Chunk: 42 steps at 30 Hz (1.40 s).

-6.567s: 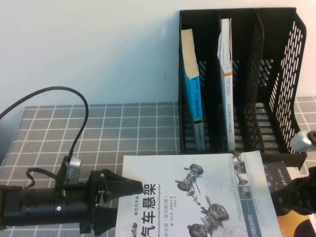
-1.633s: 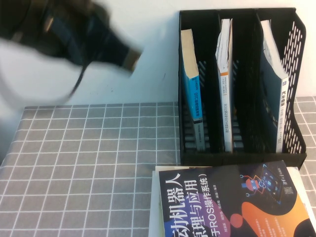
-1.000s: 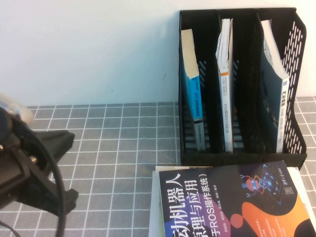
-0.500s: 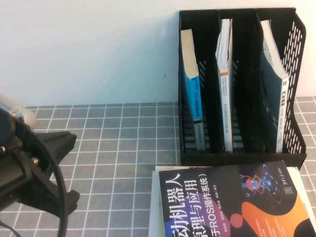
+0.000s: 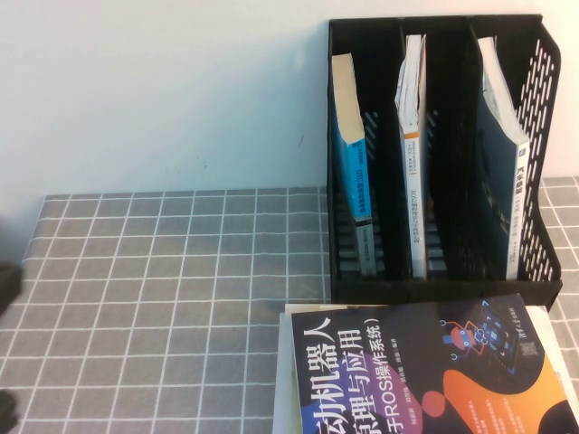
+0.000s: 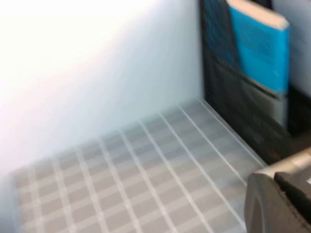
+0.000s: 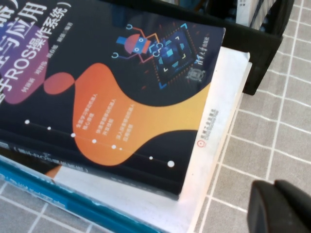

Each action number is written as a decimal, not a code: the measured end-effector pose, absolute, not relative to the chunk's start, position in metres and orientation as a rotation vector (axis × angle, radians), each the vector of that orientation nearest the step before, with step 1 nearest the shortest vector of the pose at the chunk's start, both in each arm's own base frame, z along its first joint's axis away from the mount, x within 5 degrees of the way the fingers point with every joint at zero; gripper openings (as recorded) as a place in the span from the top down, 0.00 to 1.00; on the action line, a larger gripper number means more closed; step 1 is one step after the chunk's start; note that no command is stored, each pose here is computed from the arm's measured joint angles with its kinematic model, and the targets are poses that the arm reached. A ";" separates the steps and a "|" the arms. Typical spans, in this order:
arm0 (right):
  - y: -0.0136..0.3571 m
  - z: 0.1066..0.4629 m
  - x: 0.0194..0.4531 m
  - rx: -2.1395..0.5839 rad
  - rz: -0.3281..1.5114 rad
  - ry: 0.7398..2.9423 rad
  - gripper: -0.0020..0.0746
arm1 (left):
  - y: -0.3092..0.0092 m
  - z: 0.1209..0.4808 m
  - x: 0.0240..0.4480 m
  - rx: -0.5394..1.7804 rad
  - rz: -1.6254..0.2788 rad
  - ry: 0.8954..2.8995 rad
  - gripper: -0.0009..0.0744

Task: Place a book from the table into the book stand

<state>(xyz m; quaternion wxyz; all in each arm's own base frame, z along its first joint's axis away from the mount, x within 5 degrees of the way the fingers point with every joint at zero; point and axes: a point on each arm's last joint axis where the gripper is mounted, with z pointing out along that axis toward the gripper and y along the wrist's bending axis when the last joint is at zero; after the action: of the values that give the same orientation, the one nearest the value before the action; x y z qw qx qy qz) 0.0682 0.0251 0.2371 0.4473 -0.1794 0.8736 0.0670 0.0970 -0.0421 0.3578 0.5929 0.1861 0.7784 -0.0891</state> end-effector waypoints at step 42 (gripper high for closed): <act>0.025 0.236 0.068 -0.444 0.170 2.168 0.98 | -0.004 0.177 0.052 -0.082 -0.155 1.853 0.99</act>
<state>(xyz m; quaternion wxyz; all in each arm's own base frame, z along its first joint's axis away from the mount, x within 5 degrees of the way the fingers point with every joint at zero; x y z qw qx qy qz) 0.0679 0.0253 0.2363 0.4447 -0.1793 0.8749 0.0684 0.0520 -0.0042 0.1772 0.5975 -0.0354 0.7983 -0.0667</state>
